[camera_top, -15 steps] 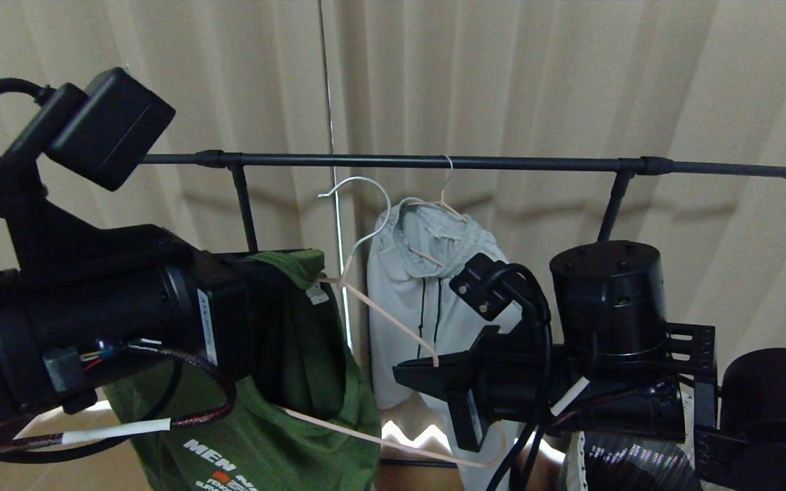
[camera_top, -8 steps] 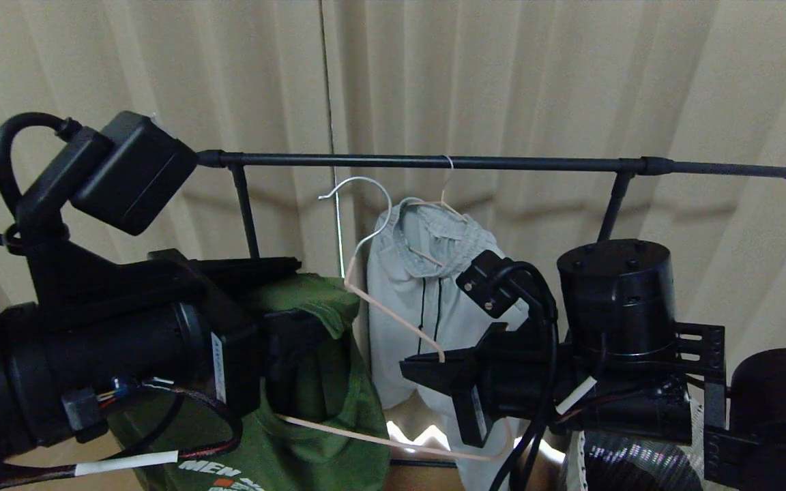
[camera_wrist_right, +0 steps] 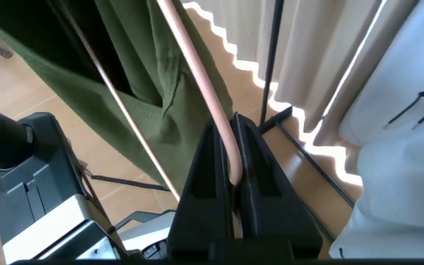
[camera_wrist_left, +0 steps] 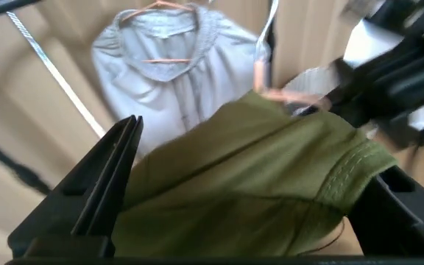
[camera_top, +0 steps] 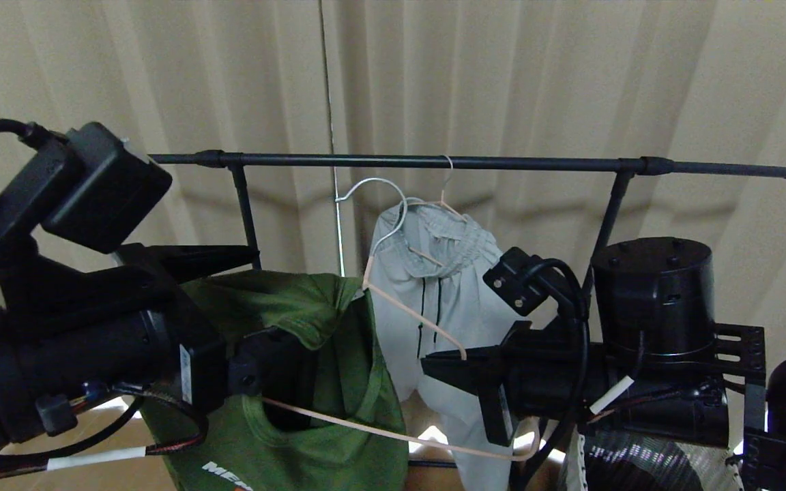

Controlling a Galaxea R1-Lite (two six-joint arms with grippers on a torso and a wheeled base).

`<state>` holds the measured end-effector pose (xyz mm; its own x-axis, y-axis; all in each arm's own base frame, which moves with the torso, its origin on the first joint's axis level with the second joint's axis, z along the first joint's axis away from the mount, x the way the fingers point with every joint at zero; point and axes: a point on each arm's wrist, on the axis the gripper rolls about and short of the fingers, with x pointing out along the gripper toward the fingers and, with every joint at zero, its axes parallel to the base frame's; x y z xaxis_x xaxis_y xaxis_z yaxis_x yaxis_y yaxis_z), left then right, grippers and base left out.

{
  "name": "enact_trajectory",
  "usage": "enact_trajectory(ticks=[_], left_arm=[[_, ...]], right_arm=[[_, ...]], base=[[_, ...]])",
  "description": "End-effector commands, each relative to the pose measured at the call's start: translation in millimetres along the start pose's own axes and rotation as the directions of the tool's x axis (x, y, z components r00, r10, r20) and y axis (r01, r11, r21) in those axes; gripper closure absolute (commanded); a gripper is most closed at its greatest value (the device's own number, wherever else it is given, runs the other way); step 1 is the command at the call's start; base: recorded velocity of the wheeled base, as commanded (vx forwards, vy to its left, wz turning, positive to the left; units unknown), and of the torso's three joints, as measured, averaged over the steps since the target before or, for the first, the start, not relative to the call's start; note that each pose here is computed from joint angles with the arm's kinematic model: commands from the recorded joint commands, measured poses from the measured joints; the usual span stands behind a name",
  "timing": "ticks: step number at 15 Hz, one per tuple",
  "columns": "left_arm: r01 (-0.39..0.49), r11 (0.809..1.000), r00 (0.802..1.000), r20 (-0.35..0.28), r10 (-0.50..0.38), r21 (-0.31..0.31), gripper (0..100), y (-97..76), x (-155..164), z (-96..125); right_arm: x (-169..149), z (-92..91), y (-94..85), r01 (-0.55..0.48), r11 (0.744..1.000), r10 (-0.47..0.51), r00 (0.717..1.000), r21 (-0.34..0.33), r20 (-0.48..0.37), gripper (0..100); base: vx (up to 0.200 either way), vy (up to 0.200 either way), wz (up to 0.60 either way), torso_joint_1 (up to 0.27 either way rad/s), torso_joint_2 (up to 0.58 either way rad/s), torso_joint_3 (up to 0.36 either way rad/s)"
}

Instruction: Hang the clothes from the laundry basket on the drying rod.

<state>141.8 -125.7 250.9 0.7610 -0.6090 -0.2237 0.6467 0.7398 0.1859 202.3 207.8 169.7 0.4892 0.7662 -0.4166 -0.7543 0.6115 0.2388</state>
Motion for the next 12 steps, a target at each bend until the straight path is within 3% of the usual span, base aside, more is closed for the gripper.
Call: enact_trajectory(ticks=[1, 2, 6, 12], left_arm=[[0.006, 0.996, 0.999, -0.037, -0.002, 0.094, 0, -1.6, -7, -17], [0.008, 0.991, 0.999, -0.038, -0.002, 0.134, 0, -2.3, -7, -21], [-0.037, 0.981, 0.999, -0.001, 0.038, 0.188, 0, 3.8, -5, -19], [-0.082, 0.981, 0.996, 0.032, 0.078, 0.177, 0, 10.3, -10, -18]], right_arm=[[-6, 2.6, 0.0, 0.002, 1.000, -0.002, 1.000, -0.001, 0.016, 100], [-6, 2.3, 0.0, 0.002, 1.000, -0.002, 1.000, -0.001, 0.016, 100], [-13, 3.6, 1.0, 0.003, 1.000, -0.002, 1.000, -0.004, 0.030, 100], [-32, 1.4, -3.5, 0.026, 0.999, -0.025, 0.998, -0.018, 0.055, 100]], base=[[0.000, 0.000, 0.00, 0.000, 0.00, 0.000], [0.000, 0.000, 0.00, 0.000, 0.00, 0.000], [0.000, 0.000, 0.00, 0.000, 0.00, 0.000], [0.000, 0.000, 0.00, 0.000, 0.00, 0.000]])
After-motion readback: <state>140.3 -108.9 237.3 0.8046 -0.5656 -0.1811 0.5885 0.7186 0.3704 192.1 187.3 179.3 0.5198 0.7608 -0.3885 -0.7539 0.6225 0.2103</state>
